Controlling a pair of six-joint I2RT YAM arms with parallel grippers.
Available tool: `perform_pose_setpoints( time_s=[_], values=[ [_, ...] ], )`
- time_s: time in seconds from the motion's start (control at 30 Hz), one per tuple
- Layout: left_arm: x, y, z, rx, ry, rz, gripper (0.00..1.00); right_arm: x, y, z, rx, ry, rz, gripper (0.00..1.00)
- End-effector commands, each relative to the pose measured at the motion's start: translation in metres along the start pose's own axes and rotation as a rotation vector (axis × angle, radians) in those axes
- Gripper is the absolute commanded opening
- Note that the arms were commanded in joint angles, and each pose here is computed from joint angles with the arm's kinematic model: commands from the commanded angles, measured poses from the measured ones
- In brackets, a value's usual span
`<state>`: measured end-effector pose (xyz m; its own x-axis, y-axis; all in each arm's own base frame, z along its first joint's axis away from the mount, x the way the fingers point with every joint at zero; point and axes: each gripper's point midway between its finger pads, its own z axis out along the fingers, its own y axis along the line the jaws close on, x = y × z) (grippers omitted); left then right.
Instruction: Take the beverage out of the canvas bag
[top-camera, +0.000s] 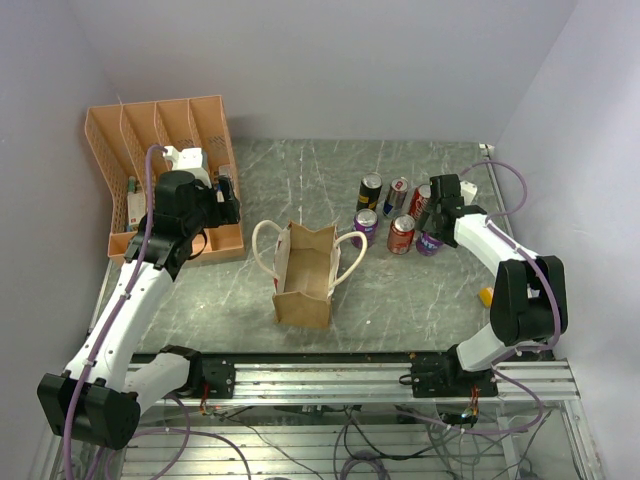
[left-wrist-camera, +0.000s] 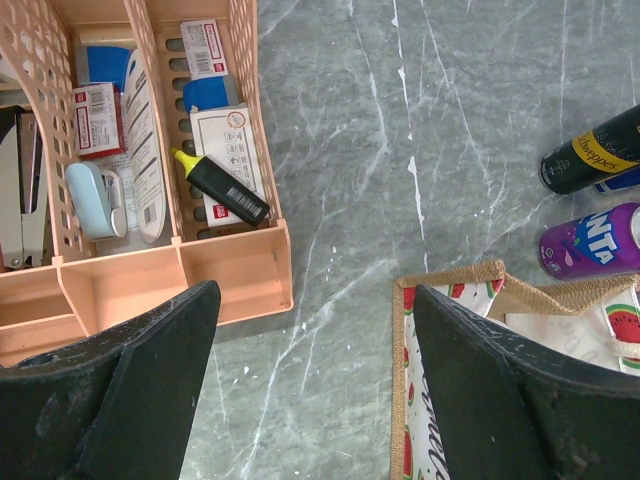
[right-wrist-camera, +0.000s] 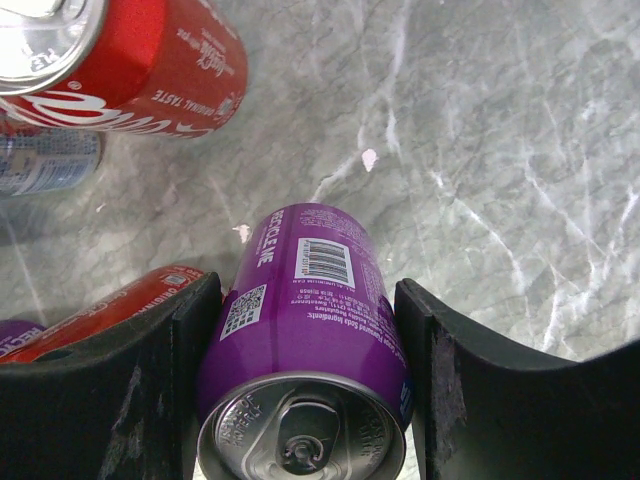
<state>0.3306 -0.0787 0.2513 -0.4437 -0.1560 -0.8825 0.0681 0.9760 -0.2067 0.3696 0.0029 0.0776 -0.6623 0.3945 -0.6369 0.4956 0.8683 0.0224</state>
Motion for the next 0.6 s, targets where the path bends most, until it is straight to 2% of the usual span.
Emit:
perform_pose_setpoints(
  time_s=[0.0, 0.57],
  values=[
    [-0.008, -0.005, -0.001, 0.022, -0.026, 0.003, 0.89, -0.009, 0.016, -0.002, -0.081, -0.023, 0.028, 0.0],
    [-0.008, -0.006, -0.002, 0.024, -0.03, 0.003, 0.89, 0.001, 0.045, -0.002, -0.229, 0.03, 0.042, 0.02]
  ],
)
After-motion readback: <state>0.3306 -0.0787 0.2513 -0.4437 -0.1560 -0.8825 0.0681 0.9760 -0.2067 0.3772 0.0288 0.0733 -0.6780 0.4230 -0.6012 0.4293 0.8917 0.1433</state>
